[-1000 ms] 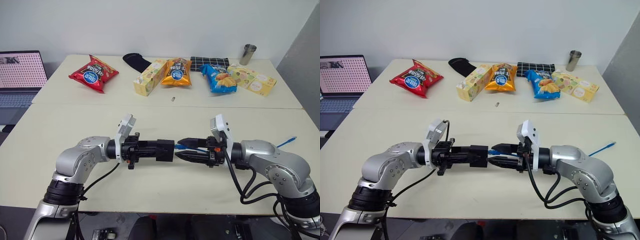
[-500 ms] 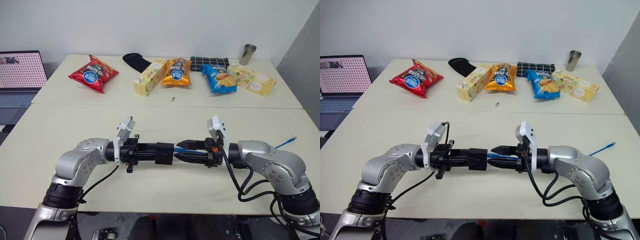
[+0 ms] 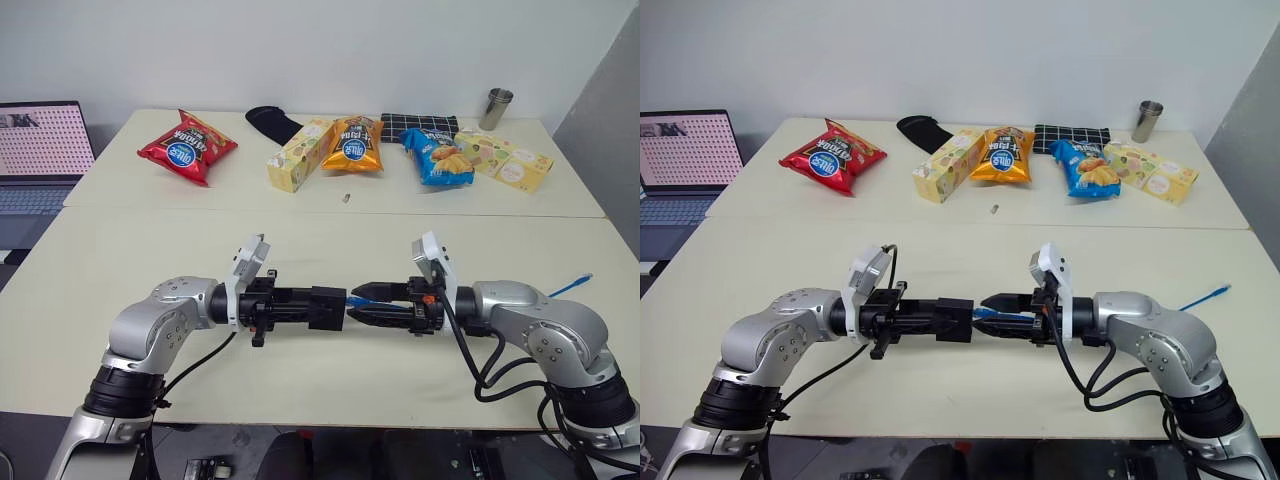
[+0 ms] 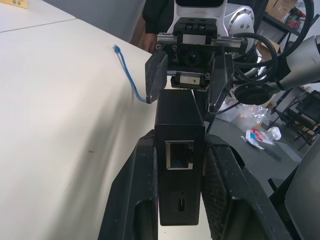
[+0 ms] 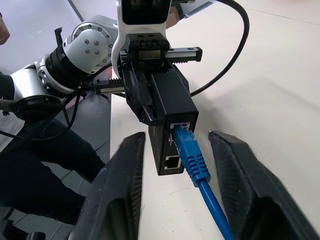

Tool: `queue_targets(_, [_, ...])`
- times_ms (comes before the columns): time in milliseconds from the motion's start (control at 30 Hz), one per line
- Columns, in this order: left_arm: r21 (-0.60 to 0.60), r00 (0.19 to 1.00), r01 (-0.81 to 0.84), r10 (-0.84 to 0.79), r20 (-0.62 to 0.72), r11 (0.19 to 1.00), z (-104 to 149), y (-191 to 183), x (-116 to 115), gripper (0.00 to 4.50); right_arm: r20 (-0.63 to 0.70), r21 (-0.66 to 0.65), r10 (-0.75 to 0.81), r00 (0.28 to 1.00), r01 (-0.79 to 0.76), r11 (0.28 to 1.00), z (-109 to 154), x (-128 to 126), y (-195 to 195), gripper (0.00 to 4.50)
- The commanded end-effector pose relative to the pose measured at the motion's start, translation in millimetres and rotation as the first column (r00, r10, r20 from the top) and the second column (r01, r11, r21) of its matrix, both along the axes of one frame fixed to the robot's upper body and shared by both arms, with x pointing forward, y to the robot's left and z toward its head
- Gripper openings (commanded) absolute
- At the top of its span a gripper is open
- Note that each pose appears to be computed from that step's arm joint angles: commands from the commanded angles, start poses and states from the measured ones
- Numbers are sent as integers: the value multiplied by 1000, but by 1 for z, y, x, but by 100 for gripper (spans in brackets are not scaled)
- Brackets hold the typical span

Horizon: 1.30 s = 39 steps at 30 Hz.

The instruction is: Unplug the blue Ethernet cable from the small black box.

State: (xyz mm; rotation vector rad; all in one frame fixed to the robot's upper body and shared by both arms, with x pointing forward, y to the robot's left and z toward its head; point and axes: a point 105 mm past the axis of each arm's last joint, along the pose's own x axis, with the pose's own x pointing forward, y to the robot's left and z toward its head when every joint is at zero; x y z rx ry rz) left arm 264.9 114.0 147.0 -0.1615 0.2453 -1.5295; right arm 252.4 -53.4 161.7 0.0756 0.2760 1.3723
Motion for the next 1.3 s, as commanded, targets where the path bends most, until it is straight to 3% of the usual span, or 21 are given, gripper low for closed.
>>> queue_targets(33, [-22,999,12,-11,48,1000,11,-3,-2,78,41,-1,23,999,-23,1000,5,-3,4,102])
queue_targets(167, [-20,999,18,-17,47,1000,11,-3,-3,78,49,-12,30,998,-29,1000,4,-3,5,9])
queue_targets(567, [0,996,76,-76,37,997,9,-3,-10,78,30,-27,47,998,-46,999,5,4,0,7])
queue_targets(967, [28,989,-129,127,71,991,1,25,11,78,29,-90,-150,988,152,984,-4,30,-50,4])
queue_targets(1067, [25,980,-183,181,78,983,1,30,16,78,177,-93,-369,913,388,917,-5,70,-61,4])
queue_targets(1133, [24,975,-209,206,80,978,1,32,19,78,300,-118,-498,813,550,827,-9,98,-68,4])
queue_targets(1200, [21,968,-238,236,87,971,1,32,24,78,450,-134,-595,667,709,693,-11,126,-81,4])
queue_targets(1267, [17,952,-292,289,100,956,1,33,32,78,492,-112,-662,566,795,596,-12,143,-91,4])
queue_targets(1300, [22,939,-327,322,119,945,1,33,38,78,502,-97,-690,521,827,554,-12,151,-95,39])
